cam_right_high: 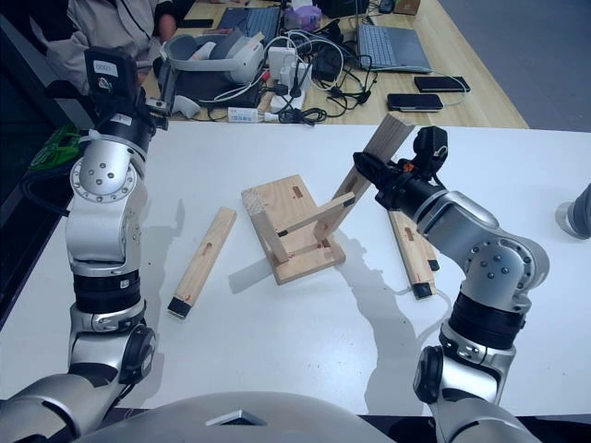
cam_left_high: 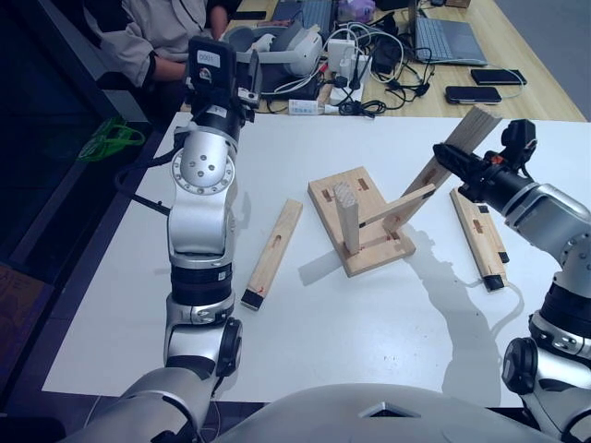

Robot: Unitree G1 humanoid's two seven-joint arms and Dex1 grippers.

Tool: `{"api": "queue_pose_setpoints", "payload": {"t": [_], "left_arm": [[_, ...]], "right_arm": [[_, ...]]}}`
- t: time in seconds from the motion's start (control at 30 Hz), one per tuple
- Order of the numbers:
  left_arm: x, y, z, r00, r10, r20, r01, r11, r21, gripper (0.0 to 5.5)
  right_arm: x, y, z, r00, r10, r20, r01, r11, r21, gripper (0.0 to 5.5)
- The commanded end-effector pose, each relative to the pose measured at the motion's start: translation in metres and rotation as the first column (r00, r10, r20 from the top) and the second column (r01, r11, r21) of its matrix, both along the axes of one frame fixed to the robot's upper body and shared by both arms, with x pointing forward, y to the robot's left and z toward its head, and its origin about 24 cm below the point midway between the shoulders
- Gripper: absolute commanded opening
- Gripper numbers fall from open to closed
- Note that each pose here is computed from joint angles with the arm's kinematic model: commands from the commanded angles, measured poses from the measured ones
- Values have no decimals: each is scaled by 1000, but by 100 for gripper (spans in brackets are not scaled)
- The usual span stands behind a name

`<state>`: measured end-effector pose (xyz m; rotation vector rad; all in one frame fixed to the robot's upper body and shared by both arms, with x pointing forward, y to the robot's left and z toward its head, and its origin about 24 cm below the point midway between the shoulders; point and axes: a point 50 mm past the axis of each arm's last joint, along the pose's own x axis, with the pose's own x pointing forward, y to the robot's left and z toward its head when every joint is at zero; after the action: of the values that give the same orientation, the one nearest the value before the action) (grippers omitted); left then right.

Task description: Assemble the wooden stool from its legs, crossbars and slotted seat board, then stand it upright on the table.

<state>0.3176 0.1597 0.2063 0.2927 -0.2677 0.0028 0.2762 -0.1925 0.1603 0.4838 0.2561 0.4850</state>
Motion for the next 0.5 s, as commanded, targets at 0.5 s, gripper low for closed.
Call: {"api": "queue_pose_setpoints", "payload": {"t": [0.5], "left_arm": [[0,-2,-2,1000,2,-2,-2,1000,27,316]], "right_arm": [[-15,-10,-12,998,51,-27,-51,998,-27,99]]}}
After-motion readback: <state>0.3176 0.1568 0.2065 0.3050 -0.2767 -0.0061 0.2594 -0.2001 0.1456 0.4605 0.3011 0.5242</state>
